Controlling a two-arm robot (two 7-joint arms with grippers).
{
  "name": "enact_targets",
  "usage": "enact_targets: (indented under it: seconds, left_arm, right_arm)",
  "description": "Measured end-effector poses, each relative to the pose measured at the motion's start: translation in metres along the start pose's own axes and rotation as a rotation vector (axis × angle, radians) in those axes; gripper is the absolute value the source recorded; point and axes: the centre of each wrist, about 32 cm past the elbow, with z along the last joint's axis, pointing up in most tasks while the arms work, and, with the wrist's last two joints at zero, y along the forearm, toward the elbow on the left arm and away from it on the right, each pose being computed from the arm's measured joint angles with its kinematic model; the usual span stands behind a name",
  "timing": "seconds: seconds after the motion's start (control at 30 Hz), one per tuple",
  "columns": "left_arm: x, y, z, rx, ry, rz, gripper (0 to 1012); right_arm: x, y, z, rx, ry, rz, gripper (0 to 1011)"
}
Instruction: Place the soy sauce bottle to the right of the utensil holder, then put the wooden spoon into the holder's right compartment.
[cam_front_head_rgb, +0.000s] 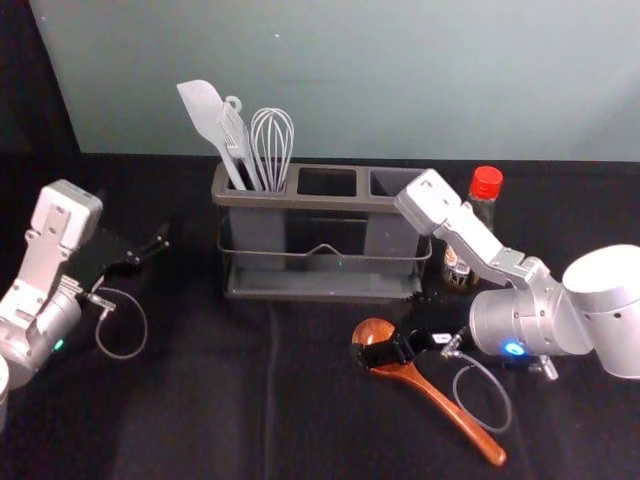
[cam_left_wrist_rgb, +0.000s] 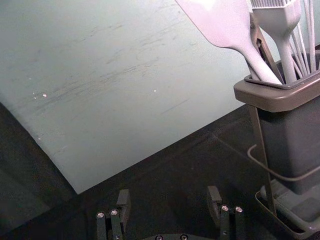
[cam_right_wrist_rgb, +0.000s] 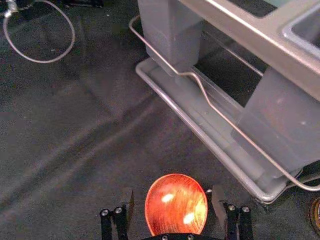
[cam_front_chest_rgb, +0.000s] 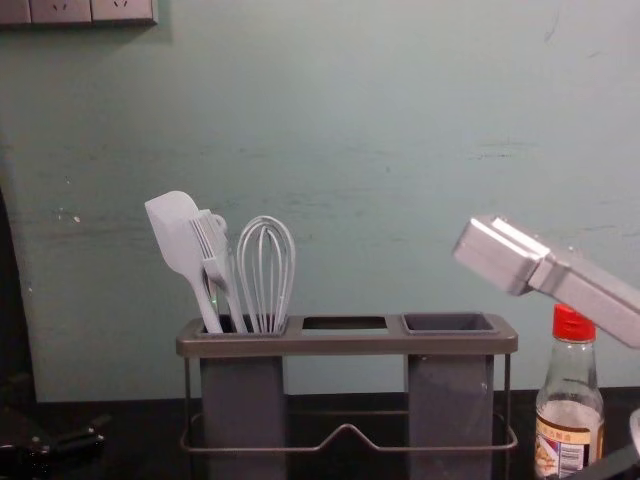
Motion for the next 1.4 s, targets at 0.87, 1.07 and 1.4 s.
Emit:
enact_targets:
  seconds: [0.87, 1.07, 1.4]
  left_arm:
    - [0.0000, 0.0000, 0.0000, 0.000, 0.000, 0.000, 1005]
    - [0.0000, 0.0000, 0.0000, 0.000, 0.000, 0.000, 1005]
    - [0.0000, 0.0000, 0.0000, 0.000, 0.000, 0.000, 1005]
  right_arm:
    - [0.003, 0.015, -0.010, -0.033, 0.032, 0.003, 1003]
    - [0.004, 0.017, -0.010, -0.035, 0.032, 0.007, 1003]
    - [0.005, 0.022, -0.011, -0.040, 0.031, 0.012, 1003]
